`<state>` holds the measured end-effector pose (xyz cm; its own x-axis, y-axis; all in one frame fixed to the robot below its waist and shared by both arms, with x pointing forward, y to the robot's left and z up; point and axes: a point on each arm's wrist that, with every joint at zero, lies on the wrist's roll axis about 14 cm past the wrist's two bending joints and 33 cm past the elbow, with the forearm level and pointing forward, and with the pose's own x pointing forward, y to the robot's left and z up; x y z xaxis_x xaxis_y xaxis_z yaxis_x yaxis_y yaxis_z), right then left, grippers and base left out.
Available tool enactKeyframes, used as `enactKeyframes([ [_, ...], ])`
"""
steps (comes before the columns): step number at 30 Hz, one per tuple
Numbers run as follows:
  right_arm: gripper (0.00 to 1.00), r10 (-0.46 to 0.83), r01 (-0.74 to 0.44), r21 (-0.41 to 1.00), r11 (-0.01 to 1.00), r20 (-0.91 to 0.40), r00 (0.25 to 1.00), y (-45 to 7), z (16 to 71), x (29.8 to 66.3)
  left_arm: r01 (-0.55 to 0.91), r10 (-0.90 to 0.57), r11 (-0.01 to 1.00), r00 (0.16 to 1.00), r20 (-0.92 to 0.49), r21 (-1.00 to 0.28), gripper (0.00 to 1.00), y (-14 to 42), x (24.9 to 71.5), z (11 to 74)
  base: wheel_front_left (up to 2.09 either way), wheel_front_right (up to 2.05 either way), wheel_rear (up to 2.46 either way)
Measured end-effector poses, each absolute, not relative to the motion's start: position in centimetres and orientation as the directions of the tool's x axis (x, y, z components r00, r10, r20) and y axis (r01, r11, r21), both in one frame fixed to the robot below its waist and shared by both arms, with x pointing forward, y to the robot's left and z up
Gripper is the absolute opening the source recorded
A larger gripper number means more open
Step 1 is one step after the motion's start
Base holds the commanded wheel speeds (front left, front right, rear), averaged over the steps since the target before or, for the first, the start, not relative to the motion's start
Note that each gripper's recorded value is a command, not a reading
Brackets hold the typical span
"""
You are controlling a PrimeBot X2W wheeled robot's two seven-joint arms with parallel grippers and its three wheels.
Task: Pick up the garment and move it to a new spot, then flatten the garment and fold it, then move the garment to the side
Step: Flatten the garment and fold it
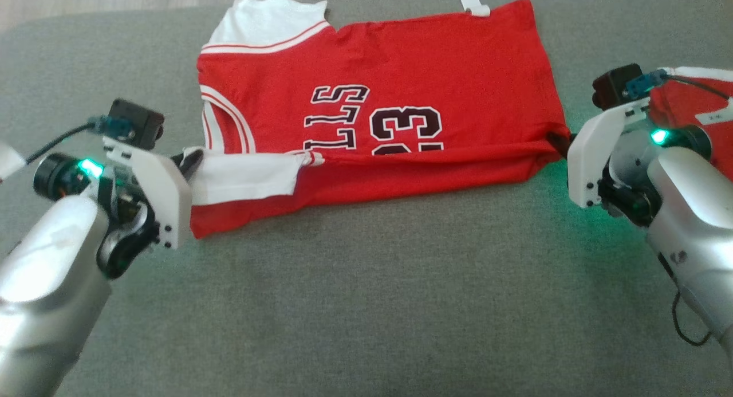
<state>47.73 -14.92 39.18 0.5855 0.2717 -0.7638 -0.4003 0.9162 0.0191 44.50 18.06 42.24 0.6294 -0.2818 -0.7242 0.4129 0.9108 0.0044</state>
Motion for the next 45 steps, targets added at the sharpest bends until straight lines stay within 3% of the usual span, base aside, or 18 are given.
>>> enactKeyframes([
  [3,0.00,0.261,-0.393,0.017,0.919,-0.773,0.578,-15.1,38.6,48.2,0.427,-0.283,0.904,0.613,-0.738,0.008,0.00,17.6,45.5,41.7,0.00,0.00,0.00],
  [4,0.39,0.255,-0.393,0.009,0.920,-0.774,0.579,-15.2,38.5,48.4,0.430,-0.282,0.903,0.609,-0.742,0.010,0.00,17.4,45.8,41.5,0.00,0.00,0.00],
  [5,1.00,0.248,-0.390,-0.002,0.921,-0.768,0.590,-15.4,38.5,48.8,0.431,-0.283,0.902,0.616,-0.735,0.014,0.41,17.3,46.3,41.5,0.00,0.00,0.00],
  [6,1.00,0.239,-0.385,-0.013,0.923,-0.765,0.598,-15.7,38.5,49.1,0.431,-0.284,0.902,0.635,-0.718,0.025,0.86,17.1,47.0,41.6,0.00,0.00,0.00],
  [7,1.00,0.233,-0.378,-0.021,0.925,-0.756,0.612,-16.0,38.6,49.6,0.429,-0.286,0.903,0.658,-0.696,0.035,1.00,17.0,47.7,41.9,0.00,0.00,0.00],
  [12,1.00,0.230,-0.300,-0.007,0.954,-0.627,0.744,-16.6,41.6,53.2,0.366,-0.290,0.926,0.846,-0.447,0.091,1.00,16.1,52.6,46.4,0.00,0.00,0.00],
  [16,1.00,0.252,-0.275,0.022,0.961,-0.480,0.840,-15.9,44.6,54.8,0.289,-0.267,0.954,0.939,-0.215,0.077,1.00,16.0,54.6,50.9,0.00,0.00,0.00],
  [22,1.00,0.245,-0.245,0.027,0.969,-0.195,0.950,-16.2,50.3,55.6,0.232,-0.233,0.972,0.972,0.037,0.023,1.00,15.9,54.2,55.8,0.00,0.00,0.00],
  [27,1.00,0.220,-0.218,0.035,0.975,-0.059,0.974,-16.5,52.9,53.7,0.197,-0.198,0.980,0.959,0.201,0.028,1.00,15.7,51.1,60.0,0.00,0.00,0.00],
  [33,1.00,0.193,-0.197,0.061,0.979,0.062,0.979,-16.1,54.7,50.5,0.158,-0.148,0.986,0.975,0.167,-0.053,1.00,15.6,46.1,56.7,0.00,0.00,0.00],
  [45,1.00,0.090,-0.093,0.122,0.988,0.028,0.996,-16.8,50.0,41.8,0.031,-0.024,0.988,0.998,0.051,-0.154,1.00,16.9,39.1,51.0,0.00,0.00,0.00],
])
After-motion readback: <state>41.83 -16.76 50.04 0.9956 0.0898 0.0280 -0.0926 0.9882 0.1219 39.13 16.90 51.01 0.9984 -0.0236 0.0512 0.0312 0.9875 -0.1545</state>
